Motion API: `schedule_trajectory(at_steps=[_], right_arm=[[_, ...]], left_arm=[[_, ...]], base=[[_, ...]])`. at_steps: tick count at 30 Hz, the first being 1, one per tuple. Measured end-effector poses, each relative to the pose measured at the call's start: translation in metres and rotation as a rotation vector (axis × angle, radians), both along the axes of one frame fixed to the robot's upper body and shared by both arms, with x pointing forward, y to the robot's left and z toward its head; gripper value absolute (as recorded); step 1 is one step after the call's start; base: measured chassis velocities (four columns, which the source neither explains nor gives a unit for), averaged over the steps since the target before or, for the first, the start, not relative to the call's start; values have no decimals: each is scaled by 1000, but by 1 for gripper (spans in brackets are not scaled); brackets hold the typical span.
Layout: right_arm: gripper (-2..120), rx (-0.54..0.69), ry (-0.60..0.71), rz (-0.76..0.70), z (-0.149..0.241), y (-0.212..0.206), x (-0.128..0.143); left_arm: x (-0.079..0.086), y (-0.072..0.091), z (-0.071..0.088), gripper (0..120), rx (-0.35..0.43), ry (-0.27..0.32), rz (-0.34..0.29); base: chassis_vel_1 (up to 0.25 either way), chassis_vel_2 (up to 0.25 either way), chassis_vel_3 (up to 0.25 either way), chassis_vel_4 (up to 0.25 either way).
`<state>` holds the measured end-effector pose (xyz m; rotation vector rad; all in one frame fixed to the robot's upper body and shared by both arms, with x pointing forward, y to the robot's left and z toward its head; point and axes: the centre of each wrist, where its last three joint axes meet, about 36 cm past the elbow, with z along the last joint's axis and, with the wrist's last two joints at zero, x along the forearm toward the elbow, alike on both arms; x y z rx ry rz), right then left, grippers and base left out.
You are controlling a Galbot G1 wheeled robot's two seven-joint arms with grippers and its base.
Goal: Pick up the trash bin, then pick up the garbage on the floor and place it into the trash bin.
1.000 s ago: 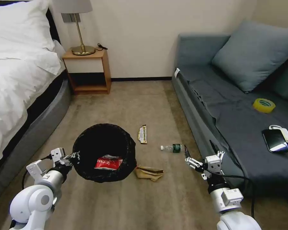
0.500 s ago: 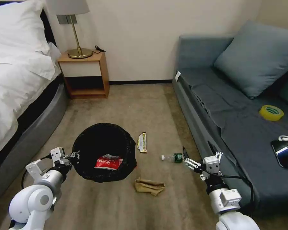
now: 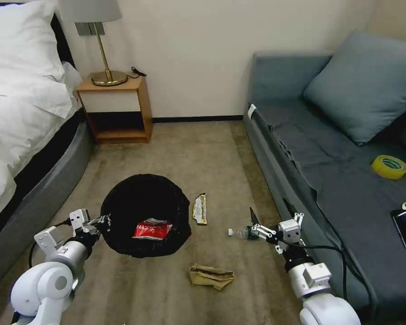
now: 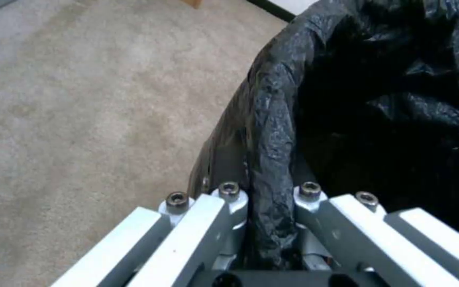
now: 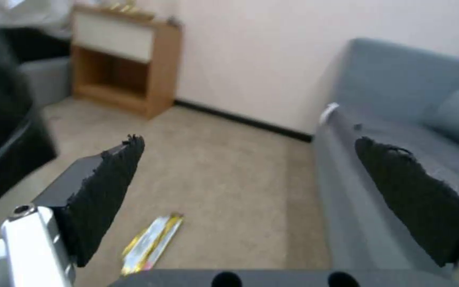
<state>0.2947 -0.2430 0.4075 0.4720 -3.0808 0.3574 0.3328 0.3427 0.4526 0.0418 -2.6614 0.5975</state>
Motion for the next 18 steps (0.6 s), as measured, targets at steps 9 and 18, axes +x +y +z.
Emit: schedule_trajectory(at_steps=[9, 18], right_arm=[[100, -30, 213, 172, -12, -12, 43], [100, -80, 358, 312, -29, 14, 112]], left_arm=[[4, 5, -5, 4, -8, 0, -9], [8, 9, -9, 4, -15, 1, -7]], base=[[0, 0, 0, 0], [0, 0, 0, 0]])
